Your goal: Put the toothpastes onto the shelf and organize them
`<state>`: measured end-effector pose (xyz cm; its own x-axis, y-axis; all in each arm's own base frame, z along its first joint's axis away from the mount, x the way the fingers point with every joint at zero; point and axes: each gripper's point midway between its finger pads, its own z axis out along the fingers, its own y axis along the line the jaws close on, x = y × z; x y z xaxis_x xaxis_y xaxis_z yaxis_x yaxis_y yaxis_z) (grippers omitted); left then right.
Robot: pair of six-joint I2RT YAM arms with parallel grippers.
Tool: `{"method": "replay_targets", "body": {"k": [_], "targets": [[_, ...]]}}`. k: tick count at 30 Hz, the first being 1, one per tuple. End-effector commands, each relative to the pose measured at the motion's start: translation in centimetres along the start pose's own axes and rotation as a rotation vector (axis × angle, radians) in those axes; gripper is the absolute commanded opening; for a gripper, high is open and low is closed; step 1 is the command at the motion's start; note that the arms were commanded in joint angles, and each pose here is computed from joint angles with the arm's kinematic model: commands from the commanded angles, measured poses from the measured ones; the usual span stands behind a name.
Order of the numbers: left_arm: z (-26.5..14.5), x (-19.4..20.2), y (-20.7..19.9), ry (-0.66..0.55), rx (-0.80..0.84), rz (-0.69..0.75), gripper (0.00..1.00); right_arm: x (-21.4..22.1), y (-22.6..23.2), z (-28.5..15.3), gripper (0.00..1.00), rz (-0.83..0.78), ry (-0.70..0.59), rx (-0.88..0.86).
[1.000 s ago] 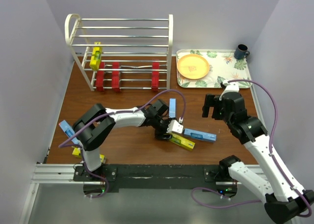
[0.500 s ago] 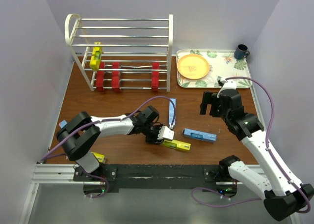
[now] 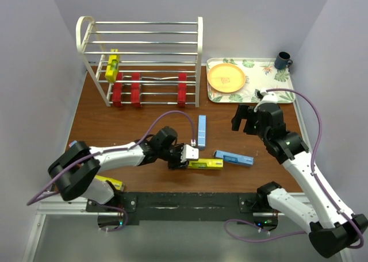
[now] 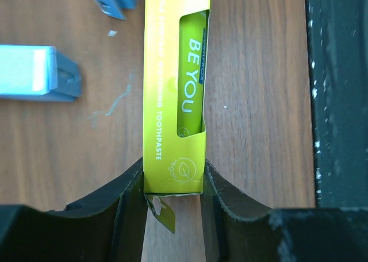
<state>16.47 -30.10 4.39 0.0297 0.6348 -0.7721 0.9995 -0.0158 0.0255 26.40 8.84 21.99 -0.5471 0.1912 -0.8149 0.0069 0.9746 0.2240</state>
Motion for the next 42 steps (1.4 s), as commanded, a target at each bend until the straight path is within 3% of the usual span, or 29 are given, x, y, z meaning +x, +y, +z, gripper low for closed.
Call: {"method": "replay_targets", "body": {"k": [1, 10, 15, 21, 29, 42], "targets": [[-3.5, -4.7, 2.9, -0.177, -0.167, -0.076, 0.12, -1.6, 0.0, -0.6, 0.98, 0.042, -0.071, 0.006], [-12.8, -6.6, 9.2, -0.291, -0.584, -0.289, 0.0, -2.9, -0.3, -1.3, 0.98, 0.058, -0.133, 0.017], [-16.7, -6.5, 12.1, -0.252, -0.794, -0.446, 0.0, -3.4, -0.3, -1.3, 0.98, 0.043, -0.149, 0.021], [-20.8, -8.6, 15.2, -0.269, -0.937, -0.594, 0.0, -3.4, 0.0, -0.8, 0.98, 0.006, -0.133, 0.006], [-23.9, -7.8, 19.9, -0.227, -1.097, -0.776, 0.0, -2.9, -0.4, -1.1, 0.98, -0.04, -0.133, 0.005], [-29.8, -6.3, 28.3, -0.214, -1.352, -0.848, 0.0, -1.4, -1.1, -1.4, 0.99, -0.078, -0.115, 0.005]]}}
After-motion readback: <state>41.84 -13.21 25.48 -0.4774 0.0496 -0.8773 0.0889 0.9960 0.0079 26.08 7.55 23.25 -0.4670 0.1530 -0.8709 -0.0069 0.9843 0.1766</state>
